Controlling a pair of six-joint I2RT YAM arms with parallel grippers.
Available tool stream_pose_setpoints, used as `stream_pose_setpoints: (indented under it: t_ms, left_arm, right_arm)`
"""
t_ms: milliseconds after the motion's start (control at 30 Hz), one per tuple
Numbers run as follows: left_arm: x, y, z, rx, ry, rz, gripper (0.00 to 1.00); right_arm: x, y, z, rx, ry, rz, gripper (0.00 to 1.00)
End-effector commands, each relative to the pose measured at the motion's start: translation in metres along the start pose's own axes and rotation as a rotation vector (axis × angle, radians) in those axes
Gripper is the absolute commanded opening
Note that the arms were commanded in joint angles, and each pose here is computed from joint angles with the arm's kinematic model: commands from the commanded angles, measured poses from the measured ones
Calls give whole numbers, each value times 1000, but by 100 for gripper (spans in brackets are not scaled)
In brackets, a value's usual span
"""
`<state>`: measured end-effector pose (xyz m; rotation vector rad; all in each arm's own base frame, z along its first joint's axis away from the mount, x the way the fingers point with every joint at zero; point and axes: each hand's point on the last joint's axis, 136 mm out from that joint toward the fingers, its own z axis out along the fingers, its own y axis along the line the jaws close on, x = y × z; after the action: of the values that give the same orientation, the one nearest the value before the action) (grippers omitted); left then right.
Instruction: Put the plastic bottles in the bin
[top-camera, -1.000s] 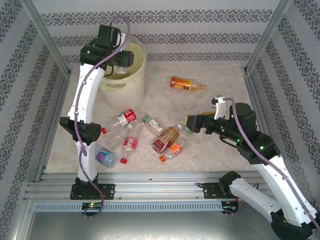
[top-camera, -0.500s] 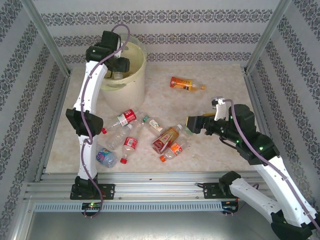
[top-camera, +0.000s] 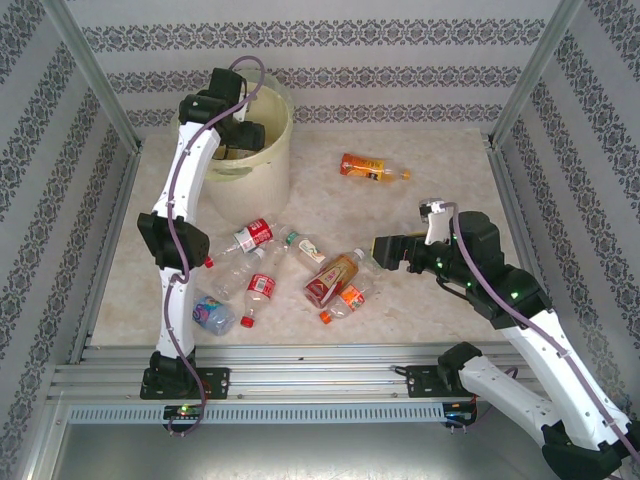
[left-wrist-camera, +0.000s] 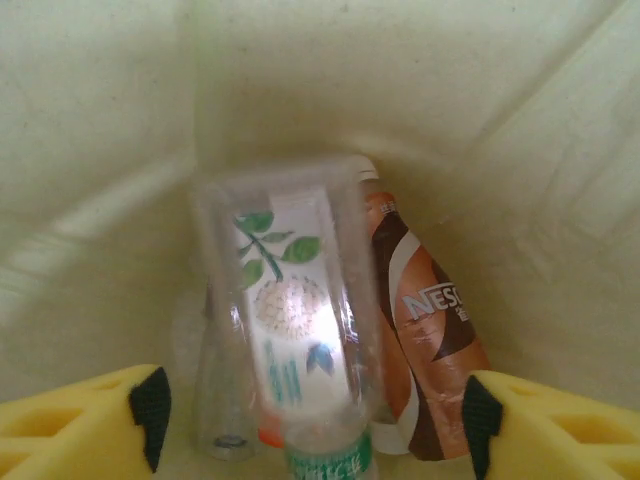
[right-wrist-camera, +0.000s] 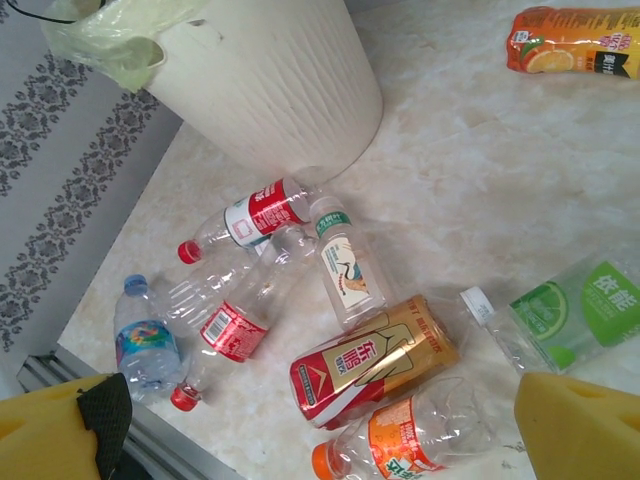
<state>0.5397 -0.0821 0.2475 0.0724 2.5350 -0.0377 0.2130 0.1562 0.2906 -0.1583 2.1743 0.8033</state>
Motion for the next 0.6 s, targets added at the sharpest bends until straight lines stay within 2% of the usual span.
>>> stream_pose_setpoints:
  t_ms: [0,200,367,567]
  left_arm:
    - [7,9,-5,-9,29,-26,86]
    - [-3,6,-27,13,-23,-37,94]
    - [-13,-1,-55,62,-82,-44,100]
    - [-23,-9,-100,124,-163,-51,100]
  right_arm:
    - [2,-9,3,33,-2,21,98]
    - [4,-15,4,63,-2,31,98]
    - [5,-35,6,160,-28,71,98]
    - [9,-50,12,221,-12,129,98]
